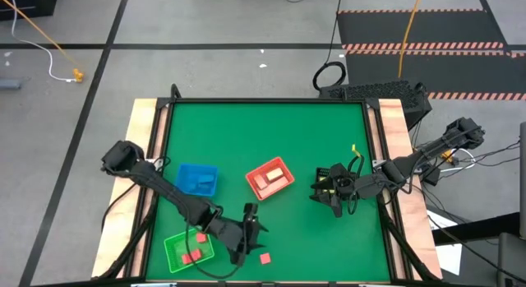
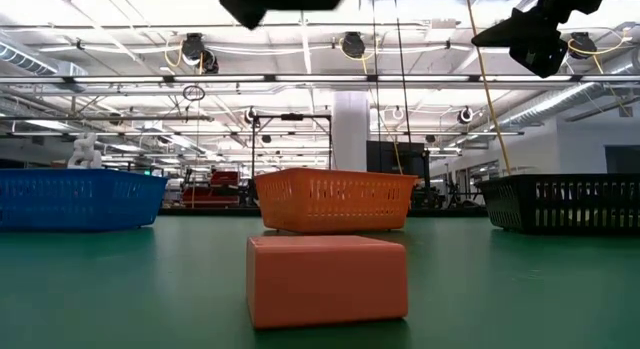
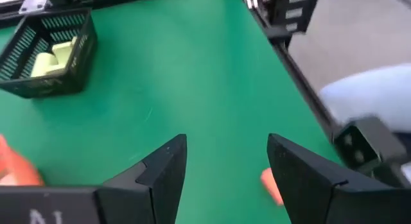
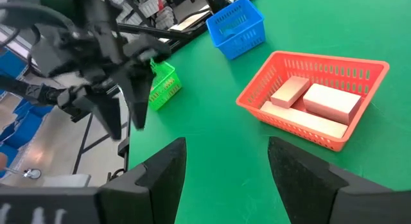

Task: Sort & place blocks by color
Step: Put the orange block into the green bin

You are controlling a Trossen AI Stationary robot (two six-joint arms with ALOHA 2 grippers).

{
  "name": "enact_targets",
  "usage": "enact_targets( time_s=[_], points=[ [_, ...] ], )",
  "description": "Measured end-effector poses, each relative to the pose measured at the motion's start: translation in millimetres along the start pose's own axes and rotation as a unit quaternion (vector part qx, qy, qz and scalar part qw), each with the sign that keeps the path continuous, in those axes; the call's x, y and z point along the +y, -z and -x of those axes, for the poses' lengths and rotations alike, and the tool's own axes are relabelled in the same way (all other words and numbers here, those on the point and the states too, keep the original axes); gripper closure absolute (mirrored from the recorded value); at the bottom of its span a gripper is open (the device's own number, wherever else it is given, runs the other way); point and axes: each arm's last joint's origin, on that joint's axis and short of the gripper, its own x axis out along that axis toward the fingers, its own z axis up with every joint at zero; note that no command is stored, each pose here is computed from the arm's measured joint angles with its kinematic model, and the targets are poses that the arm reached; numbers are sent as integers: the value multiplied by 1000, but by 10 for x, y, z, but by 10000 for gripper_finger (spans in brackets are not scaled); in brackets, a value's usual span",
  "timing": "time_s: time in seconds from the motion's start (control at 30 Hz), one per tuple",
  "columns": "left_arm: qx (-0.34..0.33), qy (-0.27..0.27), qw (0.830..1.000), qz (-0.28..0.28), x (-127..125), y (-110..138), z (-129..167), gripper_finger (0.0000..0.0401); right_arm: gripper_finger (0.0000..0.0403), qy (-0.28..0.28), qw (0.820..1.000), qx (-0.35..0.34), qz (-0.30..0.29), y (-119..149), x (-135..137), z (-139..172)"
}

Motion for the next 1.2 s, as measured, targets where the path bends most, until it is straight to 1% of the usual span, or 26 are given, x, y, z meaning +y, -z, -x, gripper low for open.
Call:
enact_targets(
  time_s=[0.07, 0.17, 0.23, 0.3, 0.47, 0.53, 0.6, 0.73, 0.83, 0.9, 1.0, 1.03, 1.2],
  points=[
    [1, -9, 1000, 21, -1, 41, -82, 183, 192, 0, 1000, 0, 0, 0, 0, 0],
    [12, -19, 997, 74, 4, 167, -269, 183, 192, 0, 1000, 0, 0, 0, -1, 0],
    [25, -21, 995, 95, -16, 268, -382, 183, 192, 0, 1000, 0, 0, 0, -1, 0],
    [20, -18, 993, 112, -46, 317, -455, 182, 192, 0, 1000, 0, 0, 1, -1, 0],
    [9, -13, 985, 172, -127, 338, -488, 180, 192, 1, 1000, 0, 0, 0, -1, 0],
    [12, -10, 980, 196, -172, 364, -494, 170, 192, 0, 1000, 0, 0, 0, 0, 1],
    [0, -4, 978, 207, -240, 366, -502, 152, 192, 0, 1000, 0, 0, 0, 0, 1],
    [-15, 1, 982, 188, -399, 367, -453, 95, 192, 0, 1000, 0, 0, -1, 0, 1],
    [-19, 9, 990, 142, -504, 377, -415, 57, 192, 0, 1000, 0, 0, 0, 0, 1],
    [-20, 7, 994, 107, -563, 397, -401, 41, 192, 0, 1000, 0, 0, -1, -1, 0],
    [-11, 7, 998, 63, -632, 484, -451, 33, 192, 0, 1000, 0, 0, 0, 0, 1],
    [-4, 6, 998, 56, -644, 532, -486, 33, 192, 0, 1000, 0, 0, -1, 0, 1],
    [-5, 2, 998, 62, -645, 683, -669, 45, 192, 0, 1000, 0, 0, -1, 0, 1]
  ],
)
